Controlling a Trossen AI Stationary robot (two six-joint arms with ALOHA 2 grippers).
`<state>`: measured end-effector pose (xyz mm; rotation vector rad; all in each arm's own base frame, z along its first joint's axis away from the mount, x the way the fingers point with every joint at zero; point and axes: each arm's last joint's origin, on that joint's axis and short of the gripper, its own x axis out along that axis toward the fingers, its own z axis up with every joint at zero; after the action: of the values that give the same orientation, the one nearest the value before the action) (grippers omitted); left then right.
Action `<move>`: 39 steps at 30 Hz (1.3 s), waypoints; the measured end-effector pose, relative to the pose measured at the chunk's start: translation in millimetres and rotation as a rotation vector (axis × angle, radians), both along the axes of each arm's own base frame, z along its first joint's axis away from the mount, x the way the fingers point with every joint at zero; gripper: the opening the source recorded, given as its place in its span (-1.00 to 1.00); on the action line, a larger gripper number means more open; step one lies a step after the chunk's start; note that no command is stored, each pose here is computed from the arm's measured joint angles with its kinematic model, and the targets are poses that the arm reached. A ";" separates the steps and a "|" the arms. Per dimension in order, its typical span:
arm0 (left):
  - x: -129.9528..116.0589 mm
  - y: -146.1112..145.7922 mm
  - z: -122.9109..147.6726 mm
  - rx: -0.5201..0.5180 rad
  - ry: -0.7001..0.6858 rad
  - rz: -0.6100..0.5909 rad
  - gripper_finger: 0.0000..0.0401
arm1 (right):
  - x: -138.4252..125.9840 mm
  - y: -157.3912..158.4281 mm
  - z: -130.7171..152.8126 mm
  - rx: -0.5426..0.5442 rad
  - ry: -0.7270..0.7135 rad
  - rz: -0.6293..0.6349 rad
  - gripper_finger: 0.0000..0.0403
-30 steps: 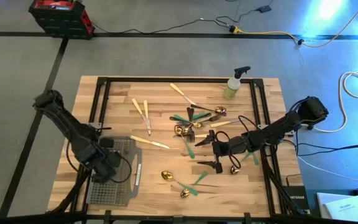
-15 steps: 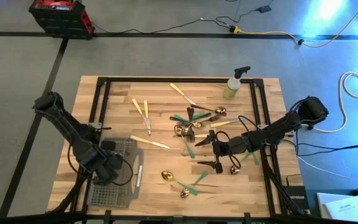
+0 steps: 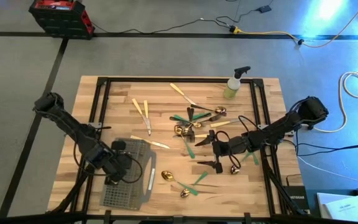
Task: Sort silverware
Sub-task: Move the silverware tray to standing position
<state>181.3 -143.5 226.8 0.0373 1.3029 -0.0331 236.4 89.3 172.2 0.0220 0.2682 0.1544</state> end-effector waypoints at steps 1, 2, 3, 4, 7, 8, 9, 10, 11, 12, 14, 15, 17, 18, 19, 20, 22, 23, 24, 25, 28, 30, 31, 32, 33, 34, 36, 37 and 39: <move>1.9 1.5 0.0 0.001 -0.005 0.002 -0.81 | 0.0 0.0 0.0 0.002 0.000 -0.001 0.74; 4.1 2.9 -0.5 0.003 -0.008 0.000 -0.81 | 0.0 0.0 0.0 0.013 0.002 -0.003 0.74; 6.2 4.1 -1.1 0.007 -0.012 -0.001 -0.81 | 0.0 0.0 0.1 0.032 0.004 -0.009 0.74; 8.1 5.3 -1.9 0.014 -0.012 -0.004 -0.81 | 0.0 0.0 0.0 0.051 0.008 -0.014 0.74; 14.3 7.4 -7.4 0.043 0.006 -0.019 -0.81 | 1.6 0.6 -2.4 0.074 0.010 -0.021 0.74; 16.2 7.5 -9.3 0.050 0.012 -0.023 -0.81 | 2.9 1.1 -4.2 0.079 0.010 -0.025 0.74; 18.2 7.4 -10.6 0.055 0.010 -0.033 -0.81 | 6.0 2.0 -5.8 0.087 0.018 -0.039 0.74; 19.8 7.0 -11.5 0.057 0.004 -0.037 -0.81 | 10.2 3.5 -6.2 0.089 0.022 -0.046 0.74; 21.0 6.3 -12.0 0.058 -0.004 -0.044 -0.81 | 15.1 5.4 -6.6 0.091 0.025 -0.052 0.74; 22.2 5.6 -12.4 0.058 -0.013 -0.052 -0.81 | 22.0 8.1 -6.6 0.094 0.027 -0.055 0.74; 23.8 4.7 -12.5 0.051 -0.031 -0.057 -0.81 | 38.6 15.0 -6.2 0.093 0.028 -0.054 0.74; 24.2 4.4 -12.4 0.050 -0.036 -0.056 -0.81 | 48.2 18.9 -5.9 0.093 0.027 -0.054 0.74; 24.2 4.3 -12.5 0.049 -0.038 -0.053 -0.81 | 70.0 27.8 -5.8 0.089 0.019 -0.050 0.74; 24.2 4.4 -12.5 0.049 -0.037 -0.052 -0.81 | 80.6 32.2 -7.2 0.082 0.024 -0.048 0.74; 24.1 4.4 -12.6 0.049 -0.037 -0.052 -0.81 | 90.5 36.2 -7.3 0.074 0.023 -0.045 0.74; 24.1 4.4 -12.6 0.050 -0.036 -0.053 -0.81 | 100.1 40.3 -9.1 0.060 0.032 -0.036 0.74; 24.0 4.4 -12.6 0.050 -0.034 -0.060 -0.81 | 116.4 47.2 -10.5 0.060 0.025 -0.026 0.74; 24.0 4.4 -12.6 0.052 -0.034 -0.067 -0.81 | 123.3 49.9 -11.5 0.058 0.018 -0.028 0.74; 24.0 4.5 -12.6 0.055 -0.034 -0.074 -0.81 | 130.0 52.1 -10.0 0.060 0.006 -0.044 0.74; 23.9 4.5 -12.7 0.056 -0.034 -0.077 -0.81 | 135.5 53.9 -9.4 0.060 -0.004 -0.061 0.74; 24.0 4.6 -12.8 0.059 -0.033 -0.081 -0.81 | 149.6 56.3 -10.5 0.059 -0.018 -0.085 0.74; 23.9 4.6 -12.8 0.061 -0.033 -0.081 -0.81 | 157.0 58.6 -13.0 0.068 -0.019 -0.089 0.74; 23.9 4.7 -12.8 0.062 -0.033 -0.081 -0.81 | 160.4 59.9 -14.3 0.072 -0.019 -0.089 0.74; 23.9 4.8 -12.9 0.064 -0.035 -0.079 -0.81 | 163.7 61.2 -15.4 0.075 -0.021 -0.090 0.74; 24.0 4.8 -12.9 0.068 -0.037 -0.075 -0.81 | 167.1 62.6 -17.0 0.076 -0.022 -0.090 0.74; 24.2 5.0 -12.9 0.071 -0.041 -0.069 -0.81 | 170.2 63.8 -18.9 0.076 -0.022 -0.090 0.74; 25.0 4.6 -12.9 0.073 -0.056 -0.059 -0.81 | 175.8 66.2 -23.9 0.077 -0.016 -0.092 0.74; 26.3 4.3 -12.9 0.068 -0.070 -0.050 -0.81 | 178.6 67.2 -26.3 0.085 -0.015 -0.101 0.74; 31.2 2.8 -12.1 0.039 -0.114 -0.037 -0.81 | 183.2 68.8 -29.9 0.097 -0.013 -0.114 0.74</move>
<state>212.5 -140.7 214.7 0.0950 1.1892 -0.0368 419.7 158.2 142.3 0.1323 0.2461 0.0545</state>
